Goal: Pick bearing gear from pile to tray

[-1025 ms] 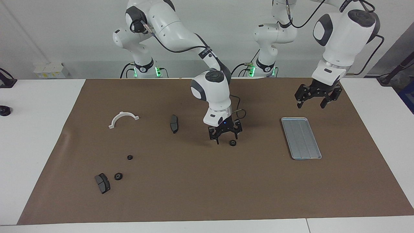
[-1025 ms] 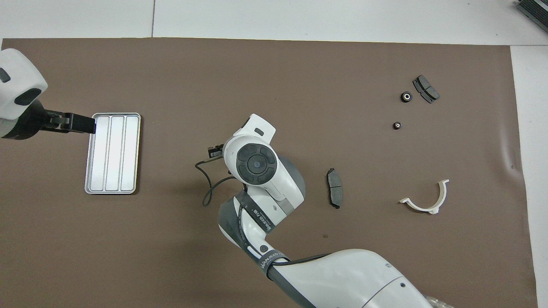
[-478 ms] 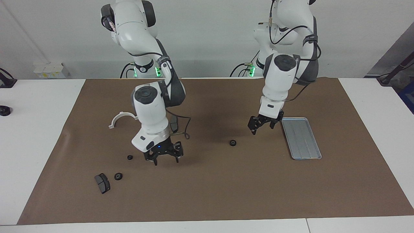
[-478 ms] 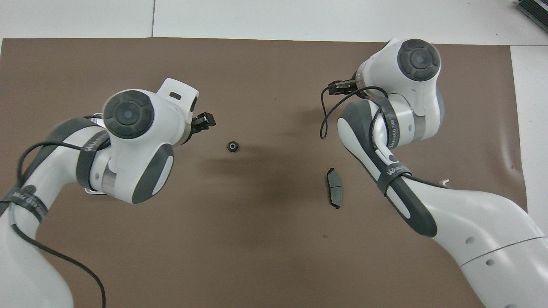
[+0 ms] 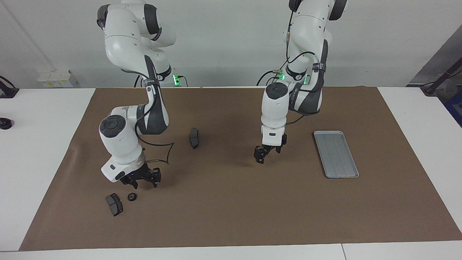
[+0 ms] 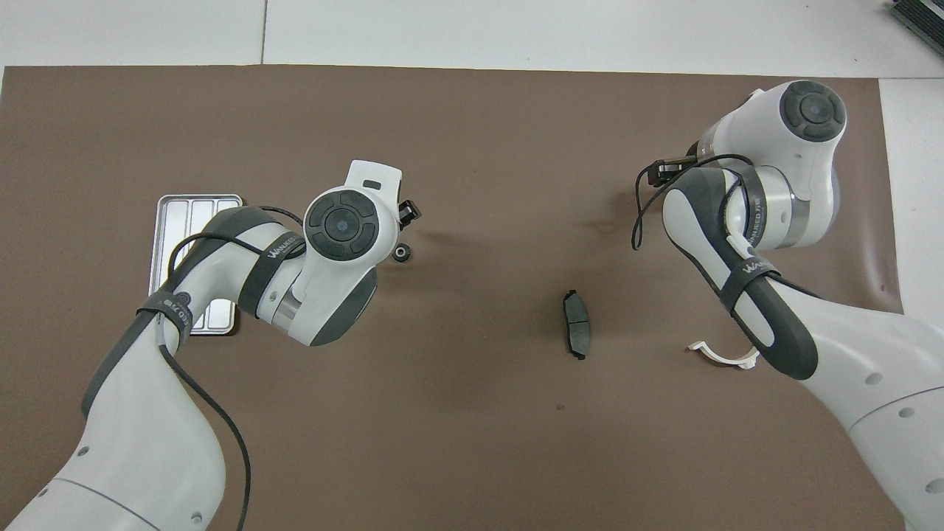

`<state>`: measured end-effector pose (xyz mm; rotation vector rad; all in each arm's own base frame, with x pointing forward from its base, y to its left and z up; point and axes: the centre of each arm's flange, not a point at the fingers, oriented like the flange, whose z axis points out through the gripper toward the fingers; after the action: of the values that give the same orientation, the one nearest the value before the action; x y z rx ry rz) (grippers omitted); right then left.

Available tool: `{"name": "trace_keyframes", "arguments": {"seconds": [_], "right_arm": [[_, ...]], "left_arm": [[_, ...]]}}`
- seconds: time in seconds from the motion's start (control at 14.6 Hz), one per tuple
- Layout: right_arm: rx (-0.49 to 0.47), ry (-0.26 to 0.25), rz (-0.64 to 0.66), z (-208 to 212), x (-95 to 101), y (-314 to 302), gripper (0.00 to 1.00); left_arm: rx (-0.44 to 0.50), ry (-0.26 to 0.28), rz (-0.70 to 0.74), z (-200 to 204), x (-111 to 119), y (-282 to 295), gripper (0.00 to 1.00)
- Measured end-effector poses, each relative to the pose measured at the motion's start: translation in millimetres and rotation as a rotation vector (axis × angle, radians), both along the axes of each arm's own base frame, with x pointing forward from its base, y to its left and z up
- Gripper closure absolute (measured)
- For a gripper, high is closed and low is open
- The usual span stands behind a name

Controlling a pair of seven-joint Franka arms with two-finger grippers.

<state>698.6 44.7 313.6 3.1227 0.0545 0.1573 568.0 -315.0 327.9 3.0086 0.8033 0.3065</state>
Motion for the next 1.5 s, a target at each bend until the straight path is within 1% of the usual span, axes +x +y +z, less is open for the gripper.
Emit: {"name": "trace_keyframes", "arguments": {"seconds": [0.07,0.14,0.2,0.27,0.34,0.41,0.48,0.55,0.61,0.68,0.75,0.82,0.89,0.96,1.02,1.09,1.16,1.23,1.3,1.37,1.5], "right_arm": [[-0.001,0.014,-0.003,-6,-4.0,-2,0.28],[-0.001,0.027,-0.008,-11,-8.0,-5,0.32],[-0.002,0.038,-0.013,-14,-12.0,-9,0.33],[-0.002,0.05,-0.019,-17,-15.9,-13,0.37],[-0.002,0.062,-0.025,-19,-19.9,-18,0.37],[-0.002,0.073,-0.032,-20,-23.0,-23,0.4],[-0.002,0.083,-0.04,-20,-25.7,-28,0.4],[-0.002,0.089,-0.045,-20,-27.3,-31,0.42],[-0.002,0.092,-0.048,-20,-28.9,-33,0.42],[-0.001,0.095,-0.049,-20,-30.7,-33,0.46],[-0.001,0.101,-0.048,-22,-32.9,-33,0.46],[-0.001,0.106,-0.047,-24,-35.0,-32,0.5],[0.0,0.111,-0.045,-25,-36.8,-31,0.5],[0.001,0.111,-0.044,-24,-37.7,-30,0.54],[0.001,0.113,-0.042,-25,-39.1,-29,0.54],[0.002,0.113,-0.042,-24,-39.5,-28,0.59],[0.002,0.114,-0.041,-24,-39.9,-28,0.59],[0.003,0.113,-0.041,-24,-40.0,-28,0.64],[0.003,0.113,-0.04,-23,-40.5,-27,0.7],[0.003,0.114,-0.039,-23,-41.0,-26,0.7],[0.004,0.113,-0.037,-23,-41.0,-26,0.78]], "left_arm": [[-0.001,0.004,0.003,-6,-1,-4,0.0],[-0.001,0.007,0.005,-11,-3,-9,0.0],[-0.005,0.006,0.005,-14,-5,-14,0.08],[-0.01,0.003,0.006,-15,-7,-19,0.08],[-0.012,0.002,0.007,-17,-9,-22,0.13],[-0.011,0.005,0.006,-20,-10,-23,0.2],[-0.01,0.007,0.006,-23,-10,-23,0.2],[-0.011,0.008,0.006,-27,-10,-23,0.26],[-0.011,0.009,0.005,-30,-11,-22,0.26],[-0.014,0.007,0.004,-33,-11,-22,0.29],[-0.014,0.008,0.004,-34,-12,-22,0.29],[-0.012,0.011,0.003,-36,-13,-22,0.32],[-0.012,0.01,0.001,-37,-14,-22,0.33],[-0.01,0.009,0.0,-36,-14,-21,0.37],[-0.009,0.009,-0.002,-36,-14,-22,0.37],[-0.006,0.009,-0.002,-36,-14,-21,0.43],[-0.006,0.008,-0.002,-35,-15,-21,0.54],[-0.009,0.003,-0.004,-32,-15,-22,0.64],[-0.01,0.002,-0.005,-31,-15,-22,0.64],[-0.008,0.005,-0.005,-33,-15,-22,0.64],[0.002,0.013,-0.005,-32,-14,-20,0.64]]}}
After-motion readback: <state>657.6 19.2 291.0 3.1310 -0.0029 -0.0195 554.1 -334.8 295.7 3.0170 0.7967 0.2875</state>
